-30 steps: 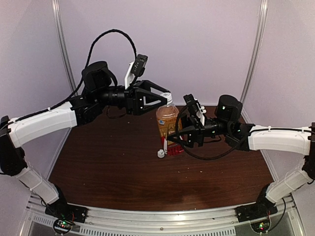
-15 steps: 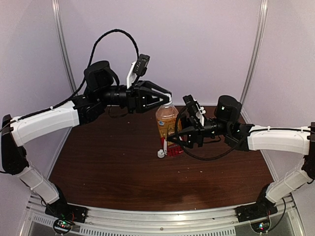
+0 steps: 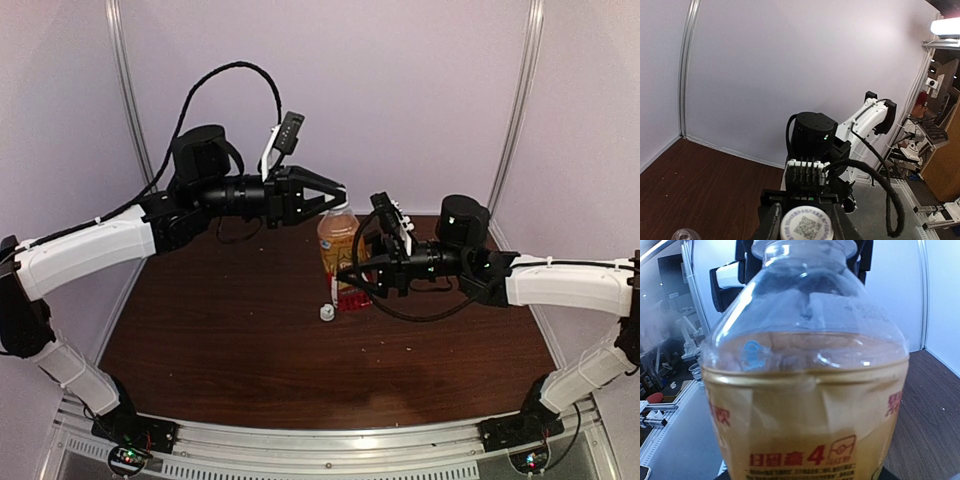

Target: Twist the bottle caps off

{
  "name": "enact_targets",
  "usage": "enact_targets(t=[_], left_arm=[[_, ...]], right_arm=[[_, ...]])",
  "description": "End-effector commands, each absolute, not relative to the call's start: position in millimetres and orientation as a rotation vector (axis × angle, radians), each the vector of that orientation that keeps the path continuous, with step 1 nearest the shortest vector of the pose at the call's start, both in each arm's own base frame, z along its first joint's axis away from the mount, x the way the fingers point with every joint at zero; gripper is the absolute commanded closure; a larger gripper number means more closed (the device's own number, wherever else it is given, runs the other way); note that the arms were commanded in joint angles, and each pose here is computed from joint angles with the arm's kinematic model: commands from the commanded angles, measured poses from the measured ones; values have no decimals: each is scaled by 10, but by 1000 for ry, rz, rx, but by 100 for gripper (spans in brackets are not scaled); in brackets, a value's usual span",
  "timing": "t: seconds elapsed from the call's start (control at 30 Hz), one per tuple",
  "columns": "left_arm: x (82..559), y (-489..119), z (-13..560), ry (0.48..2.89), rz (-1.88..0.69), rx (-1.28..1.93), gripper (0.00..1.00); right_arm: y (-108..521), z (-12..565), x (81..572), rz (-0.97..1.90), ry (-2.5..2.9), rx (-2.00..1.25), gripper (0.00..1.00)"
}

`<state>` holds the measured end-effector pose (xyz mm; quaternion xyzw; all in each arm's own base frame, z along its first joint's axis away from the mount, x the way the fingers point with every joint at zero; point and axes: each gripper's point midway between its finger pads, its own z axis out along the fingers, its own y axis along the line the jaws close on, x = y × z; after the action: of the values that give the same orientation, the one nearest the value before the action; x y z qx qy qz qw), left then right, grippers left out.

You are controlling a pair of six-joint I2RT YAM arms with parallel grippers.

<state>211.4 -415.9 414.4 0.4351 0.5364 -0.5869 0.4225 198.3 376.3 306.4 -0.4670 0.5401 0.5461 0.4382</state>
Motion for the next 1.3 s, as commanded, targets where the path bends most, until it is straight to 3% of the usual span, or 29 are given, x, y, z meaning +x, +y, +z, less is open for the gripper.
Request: enact_targets(t=[0.0, 0.2, 0.4, 0.93, 1.1, 1.27], left_arm=[[2398, -4018, 4343, 1486, -1293, 822, 92], [2532, -3966, 4247, 1646, -1056, 627, 88], [2502, -4009, 4242, 1625, -1047, 665, 80], [2226, -3862, 4521, 1352, -1196, 892, 23], [2064, -3836, 4516, 1263, -1305, 1027, 18], [1844, -3892, 4514, 1146, -1413, 1161, 20]], right_arm=[[3686, 3070, 2230, 1174, 1400, -1071, 68], [3624, 3033, 2397, 1062, 1442, -1009, 68], [3618, 3001, 2385, 1062, 1452, -1018, 68], [3645, 3011, 2149, 1156, 1393, -1126, 67], [3656, 3037, 1978, 1240, 1351, -1191, 67], [3672, 3094, 1840, 1327, 1309, -1234, 67]])
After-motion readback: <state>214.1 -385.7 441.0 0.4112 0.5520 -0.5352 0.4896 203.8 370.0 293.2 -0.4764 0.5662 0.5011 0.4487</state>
